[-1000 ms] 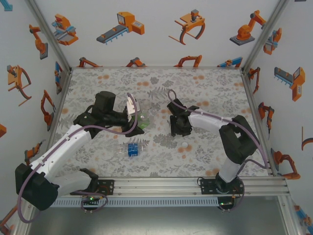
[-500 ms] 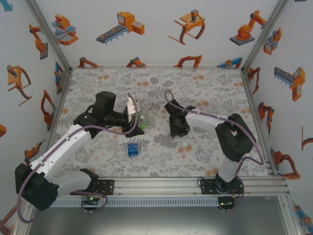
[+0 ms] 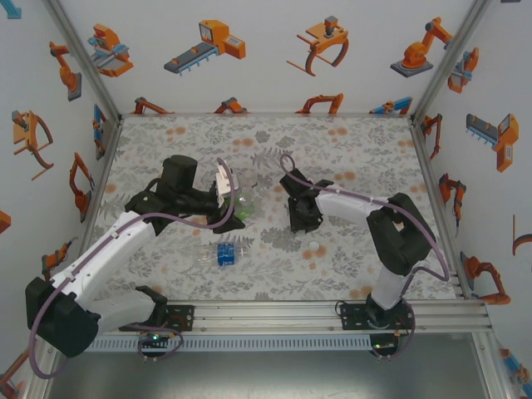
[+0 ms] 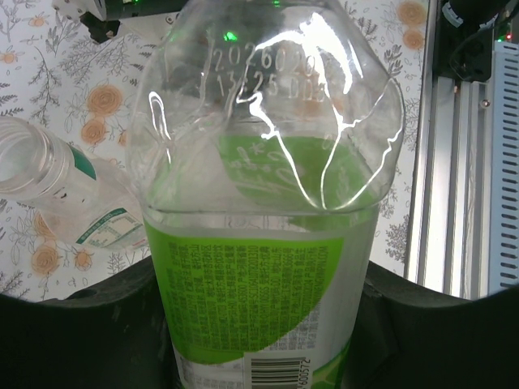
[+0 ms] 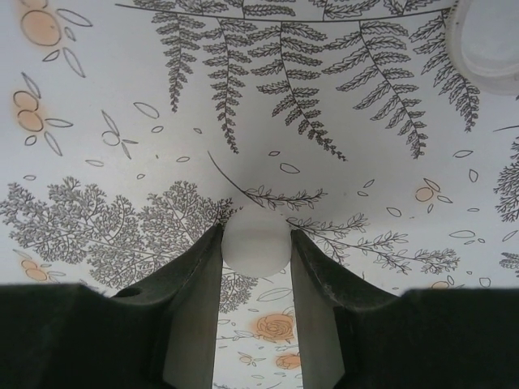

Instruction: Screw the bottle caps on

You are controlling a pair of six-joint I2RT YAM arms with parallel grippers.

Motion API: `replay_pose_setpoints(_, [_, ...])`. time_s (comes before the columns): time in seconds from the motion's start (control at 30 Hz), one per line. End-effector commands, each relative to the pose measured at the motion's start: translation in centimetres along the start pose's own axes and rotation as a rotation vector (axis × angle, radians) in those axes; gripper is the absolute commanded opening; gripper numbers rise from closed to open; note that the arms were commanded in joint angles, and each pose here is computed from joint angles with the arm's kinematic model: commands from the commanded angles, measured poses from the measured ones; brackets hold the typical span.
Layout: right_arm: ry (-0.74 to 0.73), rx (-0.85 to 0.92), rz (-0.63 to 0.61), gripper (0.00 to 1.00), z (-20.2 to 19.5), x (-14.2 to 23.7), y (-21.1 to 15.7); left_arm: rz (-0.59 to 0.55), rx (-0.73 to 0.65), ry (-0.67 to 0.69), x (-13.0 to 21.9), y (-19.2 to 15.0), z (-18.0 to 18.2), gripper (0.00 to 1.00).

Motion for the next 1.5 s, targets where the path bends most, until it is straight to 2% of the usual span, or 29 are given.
replay_pose_setpoints(0.0, [0.09, 0.061, -0.054, 0.22, 0.7, 2.7, 0.2, 0.007, -0.034, -0.004, 0.0, 0.7, 0.0, 0.0])
replay_pose_setpoints(0.2, [0.237, 0.198, -0.183, 0.17, 1.2, 7.8, 0.3, 0.101, -0.068, 0.002, -1.0, -0.5, -0.7, 0.0])
replay_pose_setpoints(0.37, [0.417, 0.438, -0.38, 0.15, 1.8, 13.3, -0.3, 0.151, -0.095, 0.01, -1.6, -0.9, -1.1, 0.0])
replay_pose_setpoints(0.5, [0.542, 0.617, -0.554, 0.14, 2.1, 17.5, -1.3, 0.147, -0.131, 0.004, -1.7, -0.5, -1.6, 0.0])
replay_pose_setpoints(0.57, [0.643, 0.75, -0.641, 0.14, 2.6, 19.7, -2.4, 0.144, -0.166, -0.006, -1.7, -0.4, -2.1, 0.0])
replay_pose_setpoints(0.63, [0.708, 0.812, -0.705, 0.14, 2.8, 21.8, -3.0, 0.141, -0.232, -0.036, -1.9, -0.4, -3.0, 0.0])
replay_pose_setpoints(0.77, [0.819, 0.892, -0.706, 0.14, 3.7, 24.7, -3.7, 0.123, -0.337, -0.063, -1.8, -0.1, -4.5, 0.0])
replay_pose_setpoints(1.0, [0.971, 0.977, -0.751, 0.14, 4.5, 28.1, -4.6, 0.094, -0.315, -0.08, -1.6, 0.8, -4.9, 0.0])
replay_pose_setpoints(1.47, [1.114, 1.061, -0.758, 0.14, 5.1, 30.5, -5.7, 0.055, -0.335, -0.102, -1.6, 1.2, -5.3, 0.0])
Point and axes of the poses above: each hand's point on the last joint's axis, 136 mm out from that joint toward the fingers, its own x axis back along the fingers, its own z axis along the line the jaws close on, y = z × x, the point moved 5 cm from there along x, back along the fingers, and after that the axes turned 8 degrees about -x, right-handed, at the moved point
